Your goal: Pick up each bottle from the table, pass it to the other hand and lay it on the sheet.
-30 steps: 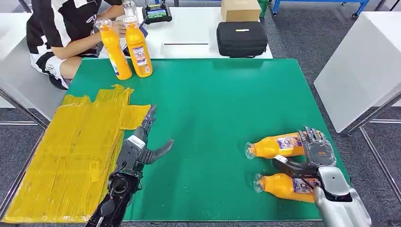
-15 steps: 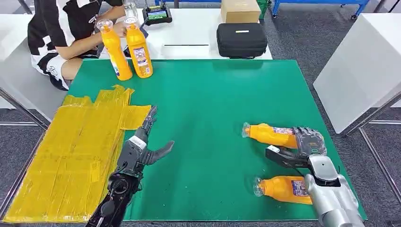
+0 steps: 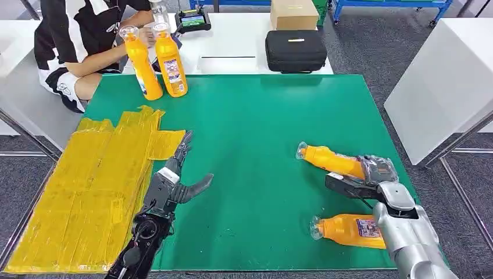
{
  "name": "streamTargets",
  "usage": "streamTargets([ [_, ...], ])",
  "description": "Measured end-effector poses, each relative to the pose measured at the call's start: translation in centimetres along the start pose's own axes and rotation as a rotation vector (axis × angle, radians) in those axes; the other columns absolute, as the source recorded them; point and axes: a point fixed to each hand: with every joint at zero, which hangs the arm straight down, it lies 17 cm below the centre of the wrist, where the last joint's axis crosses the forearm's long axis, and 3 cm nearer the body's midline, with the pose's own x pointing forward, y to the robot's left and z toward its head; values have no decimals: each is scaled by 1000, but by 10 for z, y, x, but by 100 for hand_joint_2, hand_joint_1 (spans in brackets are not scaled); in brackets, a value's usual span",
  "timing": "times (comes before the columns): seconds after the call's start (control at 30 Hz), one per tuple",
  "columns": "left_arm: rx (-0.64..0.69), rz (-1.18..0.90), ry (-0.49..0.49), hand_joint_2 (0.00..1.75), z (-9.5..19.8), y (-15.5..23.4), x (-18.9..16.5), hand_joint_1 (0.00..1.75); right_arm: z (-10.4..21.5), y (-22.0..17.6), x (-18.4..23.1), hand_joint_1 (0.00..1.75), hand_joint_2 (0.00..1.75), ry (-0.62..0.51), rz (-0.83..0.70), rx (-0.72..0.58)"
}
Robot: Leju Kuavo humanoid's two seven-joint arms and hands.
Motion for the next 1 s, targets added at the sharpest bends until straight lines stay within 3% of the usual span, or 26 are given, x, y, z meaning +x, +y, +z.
streamTargets([
  [0.67, -5, 2, -4, 175, -4, -1, 0, 0, 1, 11, 10, 175, 175, -37, -127, 87],
  [0.8, 1, 0, -5, 175, -2, 0, 0, 0, 3, -17, 31, 175, 175, -120, -286, -73],
  [1.0, 6, -14, -21, 175, -4, 1, 10, 0, 19, -79, 64, 175, 175, -107, -542, -356],
])
